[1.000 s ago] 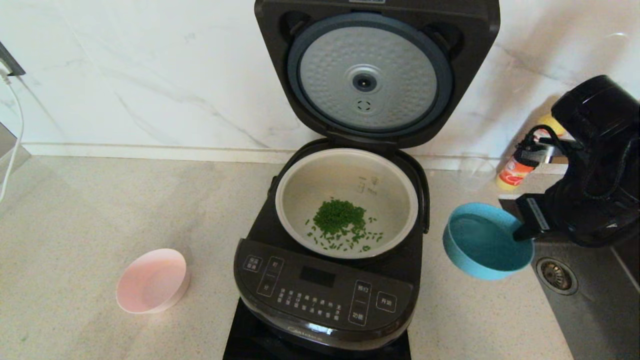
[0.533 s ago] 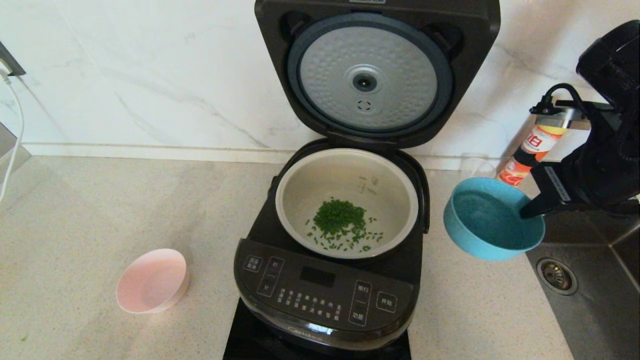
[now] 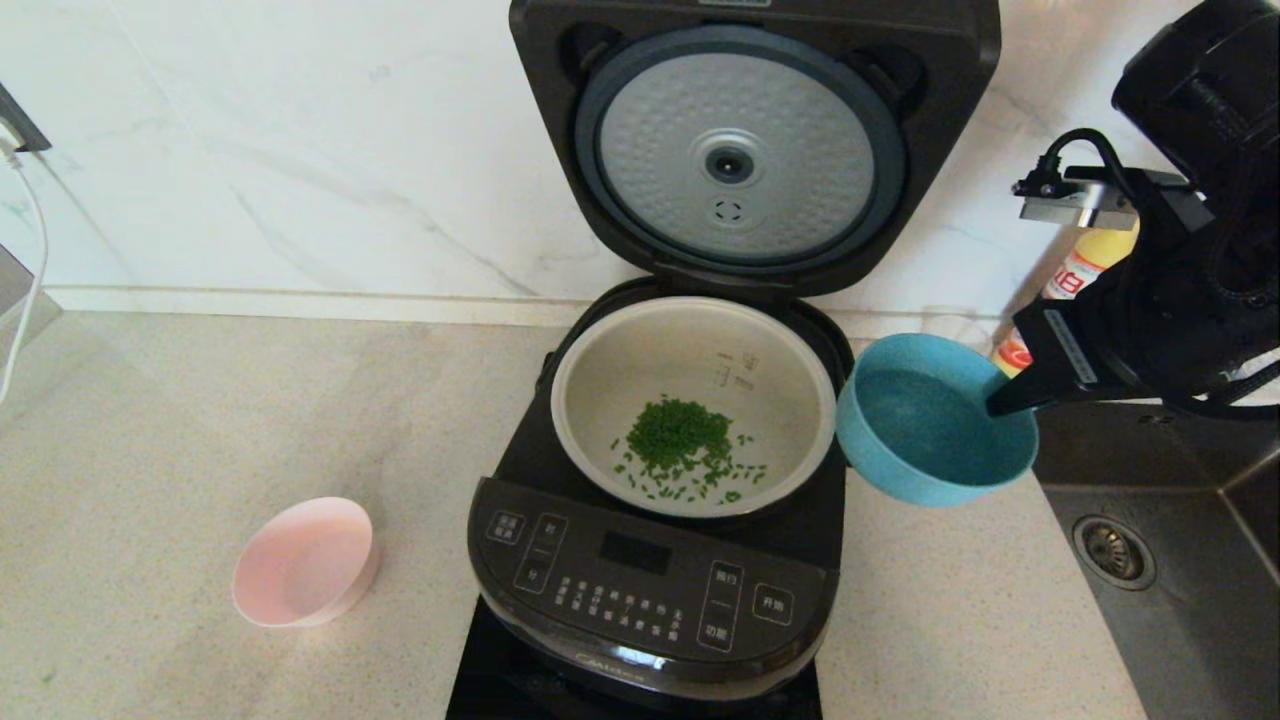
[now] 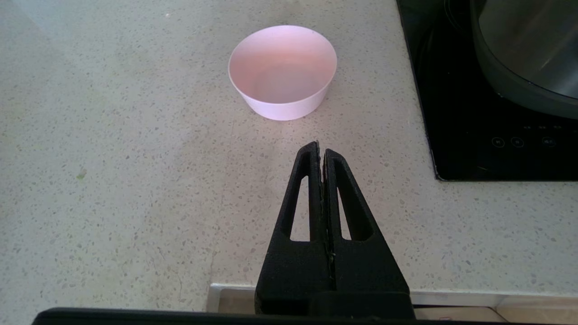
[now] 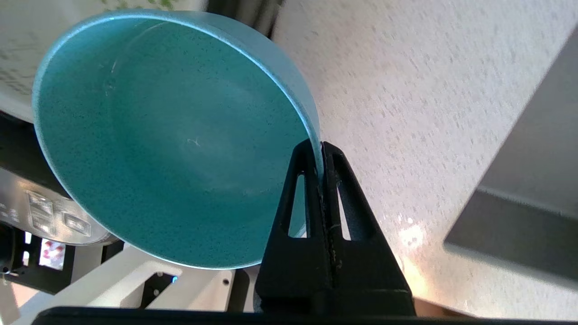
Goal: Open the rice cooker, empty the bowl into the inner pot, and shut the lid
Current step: Pour the water from the bowl into the rice cooker
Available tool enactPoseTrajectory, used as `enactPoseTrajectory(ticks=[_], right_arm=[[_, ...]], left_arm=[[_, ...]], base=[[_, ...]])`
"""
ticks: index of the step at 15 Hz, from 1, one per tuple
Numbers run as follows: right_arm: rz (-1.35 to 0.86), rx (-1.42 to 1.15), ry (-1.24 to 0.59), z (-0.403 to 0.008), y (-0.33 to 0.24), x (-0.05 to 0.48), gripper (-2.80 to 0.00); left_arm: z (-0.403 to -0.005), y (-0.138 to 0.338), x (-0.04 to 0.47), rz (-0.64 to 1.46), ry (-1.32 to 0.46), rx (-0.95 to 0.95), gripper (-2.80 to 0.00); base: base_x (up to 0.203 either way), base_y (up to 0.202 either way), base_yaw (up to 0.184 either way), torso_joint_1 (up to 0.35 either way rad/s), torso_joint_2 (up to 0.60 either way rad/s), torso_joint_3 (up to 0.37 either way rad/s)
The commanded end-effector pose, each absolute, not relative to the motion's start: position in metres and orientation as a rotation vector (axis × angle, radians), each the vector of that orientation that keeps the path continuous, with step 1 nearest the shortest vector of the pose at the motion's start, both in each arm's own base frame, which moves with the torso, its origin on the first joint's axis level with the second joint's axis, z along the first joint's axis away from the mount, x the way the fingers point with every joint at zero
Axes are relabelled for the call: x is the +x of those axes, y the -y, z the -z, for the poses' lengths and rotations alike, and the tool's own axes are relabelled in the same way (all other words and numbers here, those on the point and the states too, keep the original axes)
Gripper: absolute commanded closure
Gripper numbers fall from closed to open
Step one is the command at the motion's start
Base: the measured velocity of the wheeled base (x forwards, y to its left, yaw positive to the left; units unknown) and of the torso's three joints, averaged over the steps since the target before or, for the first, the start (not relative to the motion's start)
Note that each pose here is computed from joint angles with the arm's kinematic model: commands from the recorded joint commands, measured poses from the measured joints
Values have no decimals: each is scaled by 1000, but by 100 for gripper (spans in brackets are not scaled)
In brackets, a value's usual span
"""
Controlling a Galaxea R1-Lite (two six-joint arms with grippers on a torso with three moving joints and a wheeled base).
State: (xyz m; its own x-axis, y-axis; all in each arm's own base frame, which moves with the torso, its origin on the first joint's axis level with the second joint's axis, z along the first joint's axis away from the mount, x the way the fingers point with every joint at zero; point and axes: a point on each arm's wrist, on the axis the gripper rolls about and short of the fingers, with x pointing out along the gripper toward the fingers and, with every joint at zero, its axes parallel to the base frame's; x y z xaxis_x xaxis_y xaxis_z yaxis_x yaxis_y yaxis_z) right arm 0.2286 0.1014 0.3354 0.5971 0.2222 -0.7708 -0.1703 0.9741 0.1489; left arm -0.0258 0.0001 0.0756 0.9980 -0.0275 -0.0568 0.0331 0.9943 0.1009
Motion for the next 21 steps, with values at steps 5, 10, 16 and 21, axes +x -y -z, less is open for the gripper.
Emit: enactPoseTrajectory(ticks=[5,10,16,21], right_arm=[[-249,17,-896,-331,-121,231,0],[-255,-14,-855,-327,-138,238,0],[-268,-26,-811,-320,-159,250,0],[-263,-33,-784,-317,-166,255,0]], left_arm=[[-76,0,-26,30,-55,103,0],[-76,0,-26,30,-55,103,0],[-76,0,-26,30,-55,103,0],[-76,0,-26,30,-55,103,0]], base=[[0,0,0,0,0,0],[0,0,0,0,0,0],[0,0,0,0,0,0],[0,0,0,0,0,0]])
